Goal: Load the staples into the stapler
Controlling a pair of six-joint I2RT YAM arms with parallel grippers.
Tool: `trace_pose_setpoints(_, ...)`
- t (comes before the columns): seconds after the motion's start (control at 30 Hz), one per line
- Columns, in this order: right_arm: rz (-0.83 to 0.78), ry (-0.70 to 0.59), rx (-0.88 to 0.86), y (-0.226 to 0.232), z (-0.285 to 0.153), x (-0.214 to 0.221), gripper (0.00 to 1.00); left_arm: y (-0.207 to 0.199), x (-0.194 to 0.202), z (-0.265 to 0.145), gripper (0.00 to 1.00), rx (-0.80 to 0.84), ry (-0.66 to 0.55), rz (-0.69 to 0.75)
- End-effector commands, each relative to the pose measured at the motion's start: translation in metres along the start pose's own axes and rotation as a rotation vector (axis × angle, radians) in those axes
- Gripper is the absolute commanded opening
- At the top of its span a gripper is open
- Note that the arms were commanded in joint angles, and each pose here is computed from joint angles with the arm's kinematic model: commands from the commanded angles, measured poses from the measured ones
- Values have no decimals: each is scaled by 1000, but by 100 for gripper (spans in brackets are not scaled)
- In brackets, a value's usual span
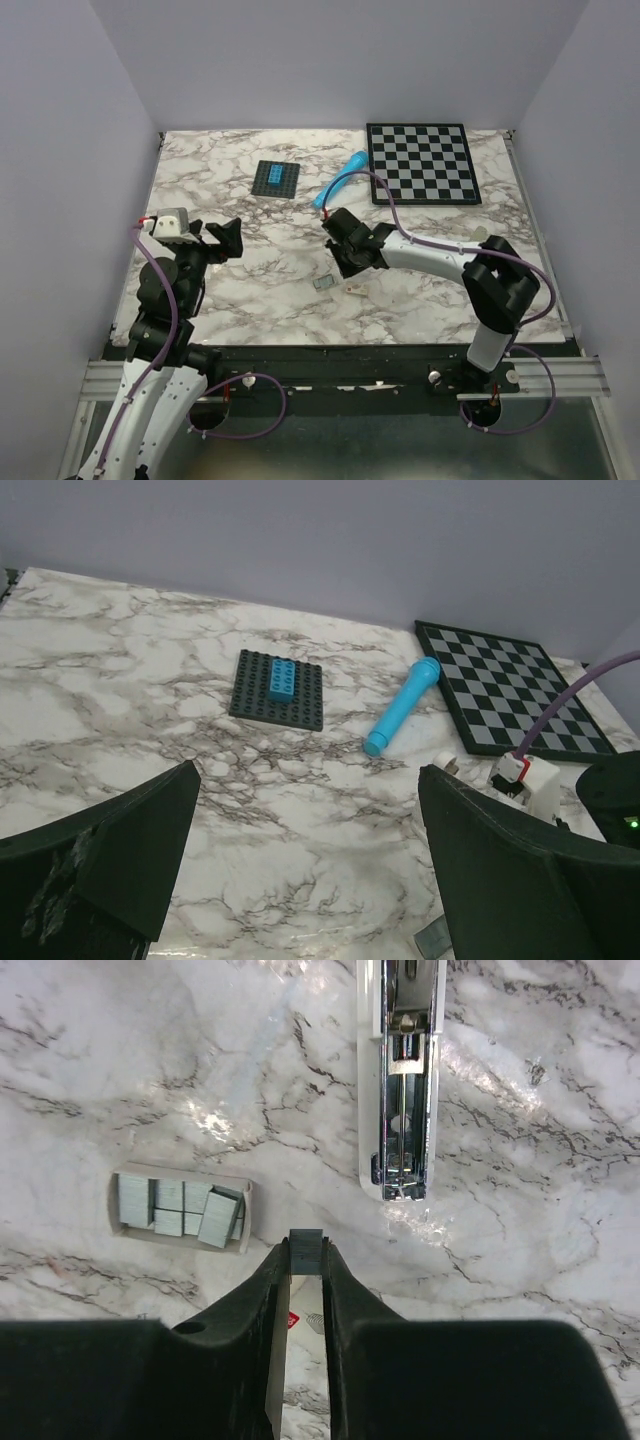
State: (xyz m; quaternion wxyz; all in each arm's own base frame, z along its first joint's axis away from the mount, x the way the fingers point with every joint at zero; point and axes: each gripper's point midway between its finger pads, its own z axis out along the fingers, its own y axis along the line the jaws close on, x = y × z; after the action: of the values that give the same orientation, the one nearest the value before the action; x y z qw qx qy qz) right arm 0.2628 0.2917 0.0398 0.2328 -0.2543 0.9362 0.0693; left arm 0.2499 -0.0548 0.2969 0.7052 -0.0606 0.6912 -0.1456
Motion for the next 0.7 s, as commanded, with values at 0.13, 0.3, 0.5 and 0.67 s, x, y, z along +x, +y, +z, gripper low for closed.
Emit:
trace_pose_setpoints(0.13, -14, -247, -91, 12, -29, -40, 23, -44, 16, 6, 99, 203, 71, -197)
trace_pose_setpoints(0.3, -49, -392, -142, 16, -49, -59, 23, -70, 34, 14, 98, 300, 169, -376)
trace_pose_setpoints(0.5, -104, -606, -211, 23, -79, -83, 23, -99, 46, 20, 96, 398, 280, -610)
trace_pose_setpoints(0.67, -126, -801, -262, 27, -113, -104, 23, -118, 55, 26, 94, 443, 363, -770)
